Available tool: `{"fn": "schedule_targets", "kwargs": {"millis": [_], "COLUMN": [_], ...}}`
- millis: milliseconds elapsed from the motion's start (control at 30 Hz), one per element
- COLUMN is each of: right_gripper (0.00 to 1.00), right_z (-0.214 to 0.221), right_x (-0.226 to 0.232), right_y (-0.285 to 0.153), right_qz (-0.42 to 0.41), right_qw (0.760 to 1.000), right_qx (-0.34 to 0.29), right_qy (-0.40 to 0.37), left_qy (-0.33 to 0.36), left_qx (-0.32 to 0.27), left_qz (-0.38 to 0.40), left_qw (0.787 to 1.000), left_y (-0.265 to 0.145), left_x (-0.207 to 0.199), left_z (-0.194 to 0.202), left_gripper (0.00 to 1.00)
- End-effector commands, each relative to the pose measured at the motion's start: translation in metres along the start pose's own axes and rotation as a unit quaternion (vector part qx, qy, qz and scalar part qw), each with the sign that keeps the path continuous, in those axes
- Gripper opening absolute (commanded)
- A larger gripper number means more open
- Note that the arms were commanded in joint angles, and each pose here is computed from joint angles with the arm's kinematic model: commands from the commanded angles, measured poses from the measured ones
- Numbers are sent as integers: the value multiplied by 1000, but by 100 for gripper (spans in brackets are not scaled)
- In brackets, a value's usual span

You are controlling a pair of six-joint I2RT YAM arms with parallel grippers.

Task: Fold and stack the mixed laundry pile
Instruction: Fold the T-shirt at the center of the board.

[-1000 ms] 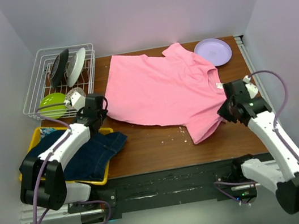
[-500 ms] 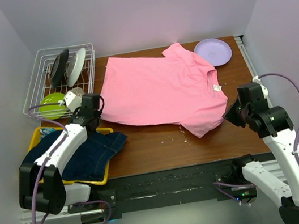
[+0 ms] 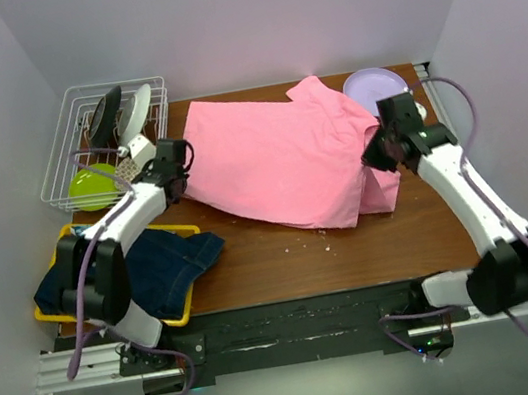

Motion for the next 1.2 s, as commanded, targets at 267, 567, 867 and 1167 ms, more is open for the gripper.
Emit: {"fn": "schedule_targets", "kwargs": {"millis": [267,567,867,1167], "right_gripper": [0,0,0,0], "right_z": [-52,-75,-76,-93], "right_x": [78,73,61,50], "right_y": [127,106,94,86], "right_qz": [6,-4,3,20], "right_qw": [997,993,991,987], "right_qx": [-61,-120,-129,-156], "right_qy": [-48,-22,-25,-21], "left_qy": [22,16,10,12], "left_qx": [-11,-20,-29,-31], "left_qz": [-12,-31,-38,-39], "left_qw": [1000,999,999,999], "left_y": [52,51,43,47], "left_x": [-52,-42,-31,-31], "left_z": [-31,-39,-47,-52], "left_gripper": [0,0,0,1]}}
Point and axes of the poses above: each gripper's point midway between its finger pads, its own y axis out along the fingers, its own x axis along the line the jaws close on, z = x × y, the point moved 1 cm from there along -y, back along the fingers, and after that the axes turned 15 degrees about y, right-handed, at the moved point
